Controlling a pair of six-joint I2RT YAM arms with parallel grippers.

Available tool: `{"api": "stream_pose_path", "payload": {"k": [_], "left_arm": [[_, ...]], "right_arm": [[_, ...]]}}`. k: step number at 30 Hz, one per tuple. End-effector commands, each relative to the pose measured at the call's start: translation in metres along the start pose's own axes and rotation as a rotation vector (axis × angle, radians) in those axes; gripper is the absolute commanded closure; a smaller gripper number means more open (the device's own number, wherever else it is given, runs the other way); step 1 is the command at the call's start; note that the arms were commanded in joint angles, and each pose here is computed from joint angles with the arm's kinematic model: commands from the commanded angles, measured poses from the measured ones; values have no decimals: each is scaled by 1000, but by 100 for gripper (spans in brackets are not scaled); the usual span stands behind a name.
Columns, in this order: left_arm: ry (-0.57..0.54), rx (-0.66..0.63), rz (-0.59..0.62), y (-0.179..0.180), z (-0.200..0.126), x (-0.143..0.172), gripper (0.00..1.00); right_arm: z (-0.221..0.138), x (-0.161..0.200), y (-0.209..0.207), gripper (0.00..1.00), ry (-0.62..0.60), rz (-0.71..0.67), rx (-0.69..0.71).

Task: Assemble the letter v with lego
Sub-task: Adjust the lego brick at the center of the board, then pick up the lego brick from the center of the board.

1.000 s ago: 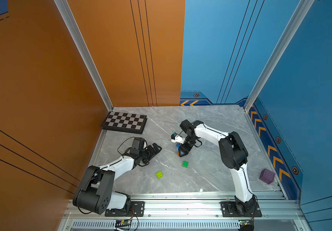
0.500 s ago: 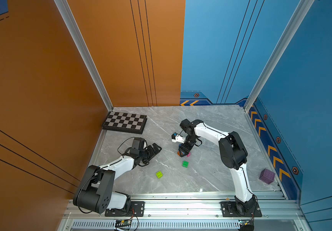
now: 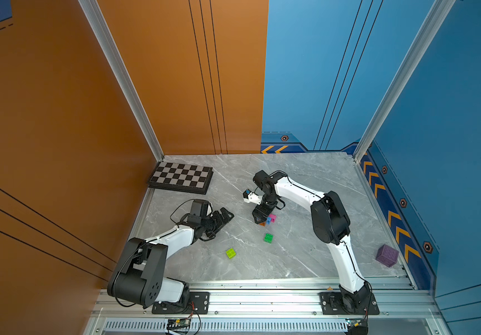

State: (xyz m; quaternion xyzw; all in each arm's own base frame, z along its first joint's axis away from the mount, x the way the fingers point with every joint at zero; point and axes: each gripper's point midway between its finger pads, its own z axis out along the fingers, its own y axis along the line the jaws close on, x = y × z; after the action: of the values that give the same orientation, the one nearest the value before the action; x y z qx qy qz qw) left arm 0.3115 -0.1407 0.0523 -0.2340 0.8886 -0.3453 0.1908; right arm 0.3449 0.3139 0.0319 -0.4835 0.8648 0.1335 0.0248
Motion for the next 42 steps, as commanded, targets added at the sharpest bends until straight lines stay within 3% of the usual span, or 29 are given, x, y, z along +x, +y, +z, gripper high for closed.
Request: {"api": "stream_pose_path", "payload": {"k": [1,8,15,16,17,19,22,24,27,30,34,38,42], "left_arm": [[26,-9,-2,4,1,1,1],[30,-3,-7,3,1,-1,1],[38,3,-10,-1,-2,1,1],[43,10,-11,-3,-3,2,1],[47,12,-8,-6,-4,3,1],[55,-2,0,-8,-8,4,1],[60,-32,27,-15,-15,1,1],[58,-16,46,-25,-19,-3,1],[44,-24,59,-33,-28,-10,2],[35,-77,73,-33,-36,-15,2],[54,-97,109,-42,-44,-18,2],[52,-118,149,-45,-53,-20,2],[33,-145,172,-43,-57,-24,2]], "right_arm": [[5,-9,3,19,-3,2,-4],[-16,-33,21,19,-69,-44,7],[-83,-36,42,19,-176,-14,147],[-106,-34,43,16,-221,9,214],[-128,-32,43,1,-278,41,288],[-168,-26,37,0,-428,126,434],[-206,-6,5,0,-635,440,556],[-188,4,2,0,-588,474,460],[-152,32,16,0,-435,664,240],[-126,44,59,0,-466,637,272],[-86,70,87,9,-419,702,244],[-55,99,93,20,-372,818,257],[-38,100,93,25,-394,898,218]]}}
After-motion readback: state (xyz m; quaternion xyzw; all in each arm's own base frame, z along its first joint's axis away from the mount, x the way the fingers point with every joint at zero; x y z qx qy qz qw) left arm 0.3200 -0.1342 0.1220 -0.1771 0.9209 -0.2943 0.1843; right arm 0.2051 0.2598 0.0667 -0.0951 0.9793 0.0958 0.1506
